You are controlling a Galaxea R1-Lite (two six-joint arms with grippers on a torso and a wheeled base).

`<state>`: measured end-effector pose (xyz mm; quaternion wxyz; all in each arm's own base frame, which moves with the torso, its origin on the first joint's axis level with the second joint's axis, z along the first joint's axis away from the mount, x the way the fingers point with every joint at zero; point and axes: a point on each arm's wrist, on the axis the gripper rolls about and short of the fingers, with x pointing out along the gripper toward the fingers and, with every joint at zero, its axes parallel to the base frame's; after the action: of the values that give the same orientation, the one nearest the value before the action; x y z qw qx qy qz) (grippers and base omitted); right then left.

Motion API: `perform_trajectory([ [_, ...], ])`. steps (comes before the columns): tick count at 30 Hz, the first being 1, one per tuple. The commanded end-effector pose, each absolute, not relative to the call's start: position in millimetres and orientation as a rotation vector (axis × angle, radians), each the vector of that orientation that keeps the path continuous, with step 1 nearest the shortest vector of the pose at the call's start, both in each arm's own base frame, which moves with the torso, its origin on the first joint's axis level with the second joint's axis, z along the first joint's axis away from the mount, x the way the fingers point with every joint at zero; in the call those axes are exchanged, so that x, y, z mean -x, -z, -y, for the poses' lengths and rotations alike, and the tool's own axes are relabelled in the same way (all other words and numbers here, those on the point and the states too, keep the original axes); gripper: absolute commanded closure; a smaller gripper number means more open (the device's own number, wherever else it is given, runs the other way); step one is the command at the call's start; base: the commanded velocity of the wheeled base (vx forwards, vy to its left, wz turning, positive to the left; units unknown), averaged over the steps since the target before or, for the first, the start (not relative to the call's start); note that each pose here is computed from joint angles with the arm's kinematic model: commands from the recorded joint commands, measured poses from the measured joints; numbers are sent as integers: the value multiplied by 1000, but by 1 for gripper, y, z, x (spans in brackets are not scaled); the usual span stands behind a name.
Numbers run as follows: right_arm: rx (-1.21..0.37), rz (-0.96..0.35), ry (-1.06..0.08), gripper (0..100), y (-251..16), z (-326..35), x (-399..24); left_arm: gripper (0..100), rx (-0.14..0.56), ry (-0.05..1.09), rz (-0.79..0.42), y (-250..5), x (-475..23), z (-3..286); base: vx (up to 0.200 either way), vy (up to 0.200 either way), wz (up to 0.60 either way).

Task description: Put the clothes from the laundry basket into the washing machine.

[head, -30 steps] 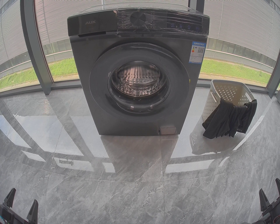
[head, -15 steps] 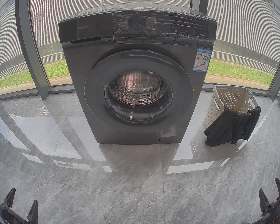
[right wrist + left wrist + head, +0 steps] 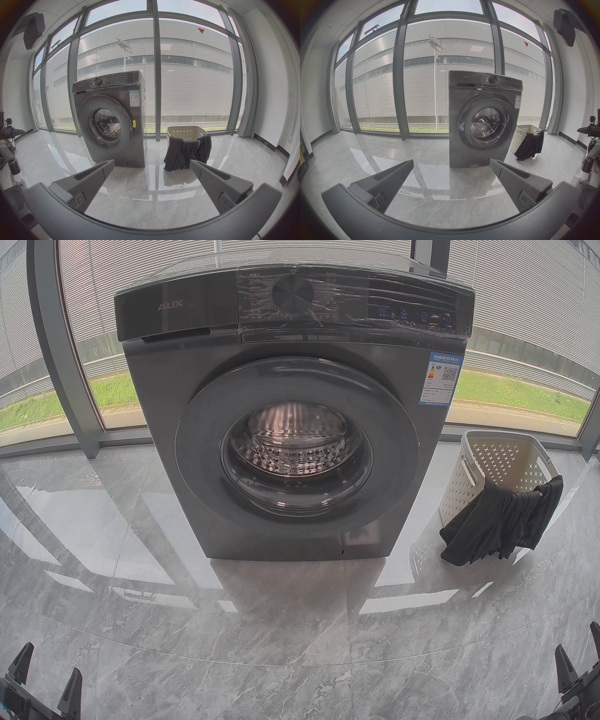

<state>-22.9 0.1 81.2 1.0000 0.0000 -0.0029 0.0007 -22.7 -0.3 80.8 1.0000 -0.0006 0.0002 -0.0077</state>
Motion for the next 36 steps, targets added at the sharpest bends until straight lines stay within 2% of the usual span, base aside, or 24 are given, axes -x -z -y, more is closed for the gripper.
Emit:
perform_trajectory([
  [1,-2,-3,-2,0,-76,0,22,0,0,15,0,-75,23,0,0,0,0],
  [23,0,-3,-2,0,-76,0,22,0,2,15,0,-75,23,0,0,0,0],
  [36,0,-3,-2,0,-76,0,22,0,2,15,0,-75,23,0,0,-200,0],
])
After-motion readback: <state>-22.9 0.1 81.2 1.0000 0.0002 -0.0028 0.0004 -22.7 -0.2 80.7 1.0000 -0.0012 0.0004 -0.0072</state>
